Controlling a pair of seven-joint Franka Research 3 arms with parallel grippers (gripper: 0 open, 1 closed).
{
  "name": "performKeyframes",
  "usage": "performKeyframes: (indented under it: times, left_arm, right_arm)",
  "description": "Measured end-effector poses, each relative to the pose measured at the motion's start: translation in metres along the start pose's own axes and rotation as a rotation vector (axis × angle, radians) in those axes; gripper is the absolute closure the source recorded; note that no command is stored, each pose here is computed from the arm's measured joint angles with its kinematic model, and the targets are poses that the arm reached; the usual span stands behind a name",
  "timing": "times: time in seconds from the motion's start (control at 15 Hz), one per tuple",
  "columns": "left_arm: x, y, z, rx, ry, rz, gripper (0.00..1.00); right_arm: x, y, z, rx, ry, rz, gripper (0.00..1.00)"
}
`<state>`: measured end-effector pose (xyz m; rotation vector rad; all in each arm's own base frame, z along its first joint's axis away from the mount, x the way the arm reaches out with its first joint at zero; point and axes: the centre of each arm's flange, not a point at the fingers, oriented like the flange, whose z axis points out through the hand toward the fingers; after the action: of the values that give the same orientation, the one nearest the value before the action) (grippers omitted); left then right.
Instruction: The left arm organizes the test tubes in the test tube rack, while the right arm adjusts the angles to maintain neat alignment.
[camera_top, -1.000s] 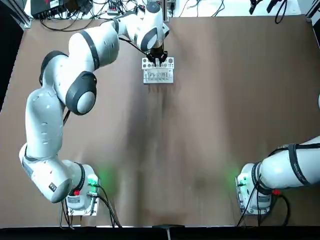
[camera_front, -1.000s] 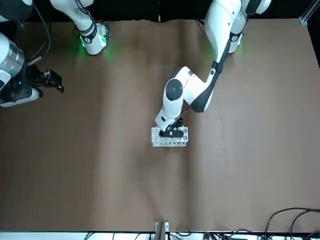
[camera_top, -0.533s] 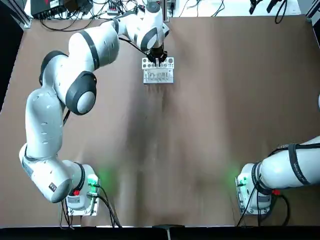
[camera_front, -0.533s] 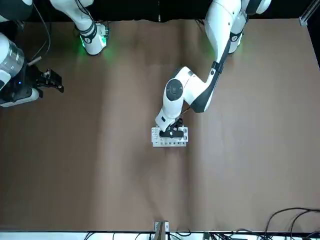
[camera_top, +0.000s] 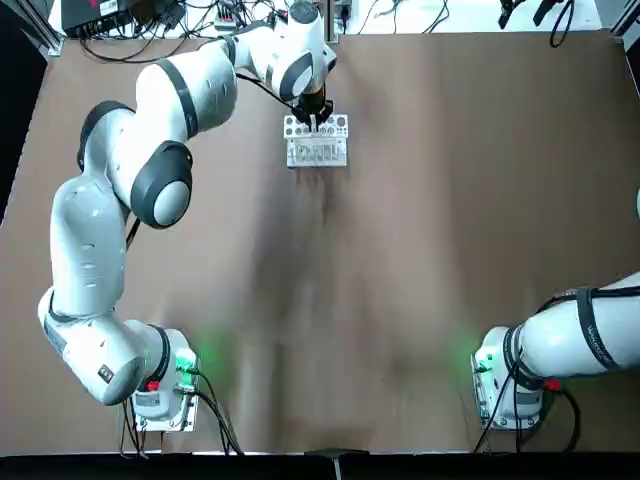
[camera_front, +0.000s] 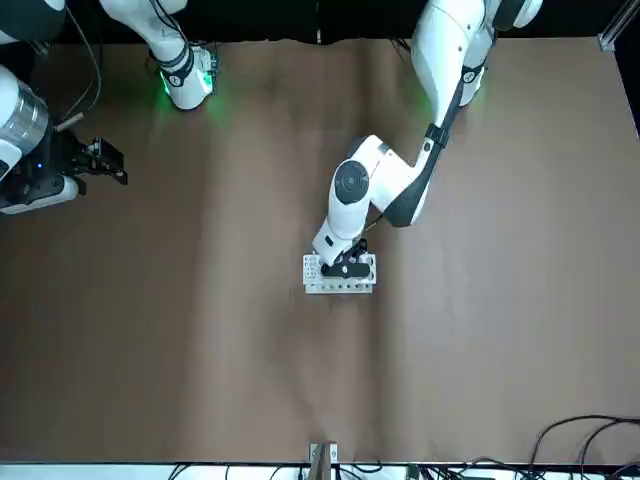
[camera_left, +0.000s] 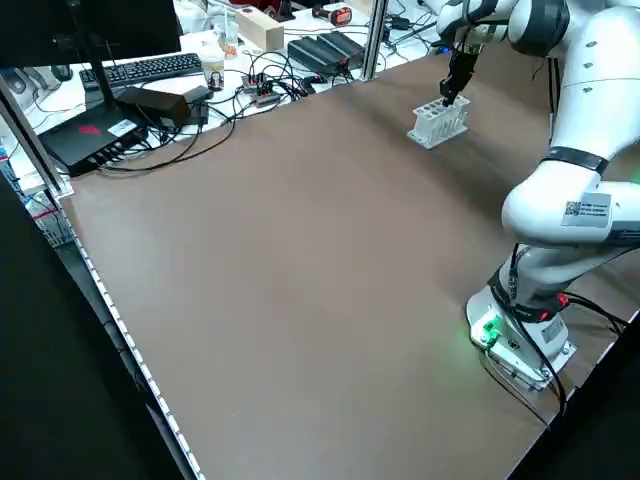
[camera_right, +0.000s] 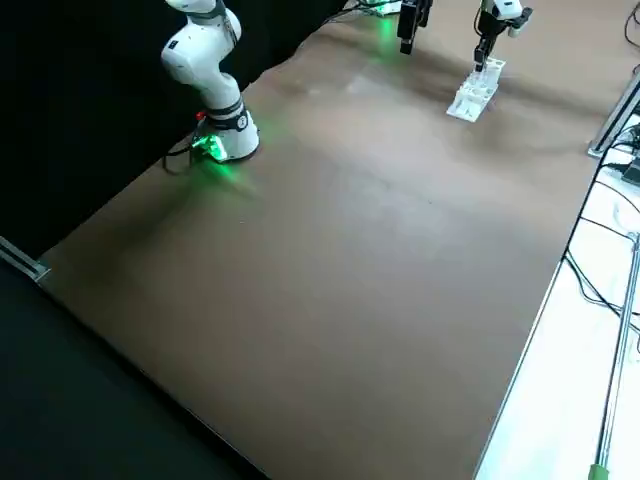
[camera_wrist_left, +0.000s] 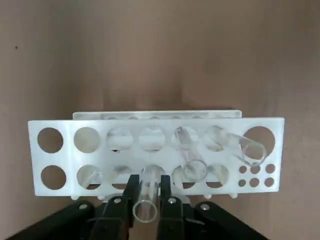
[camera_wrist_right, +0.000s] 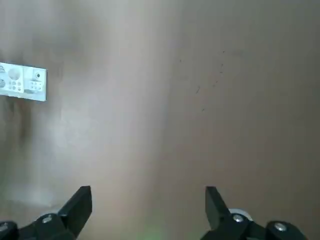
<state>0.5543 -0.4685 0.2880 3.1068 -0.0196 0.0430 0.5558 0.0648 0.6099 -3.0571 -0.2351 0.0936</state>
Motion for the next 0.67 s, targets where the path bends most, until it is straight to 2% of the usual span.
performKeyframes:
  times: [0.67]
  left_arm:
    - [-0.0001,0.0002,-0.0001,0.0,0.0,0.0,0.78]
  right_arm:
    - [0.0,0.0,0.0,0.0,0.0,0.0,0.0]
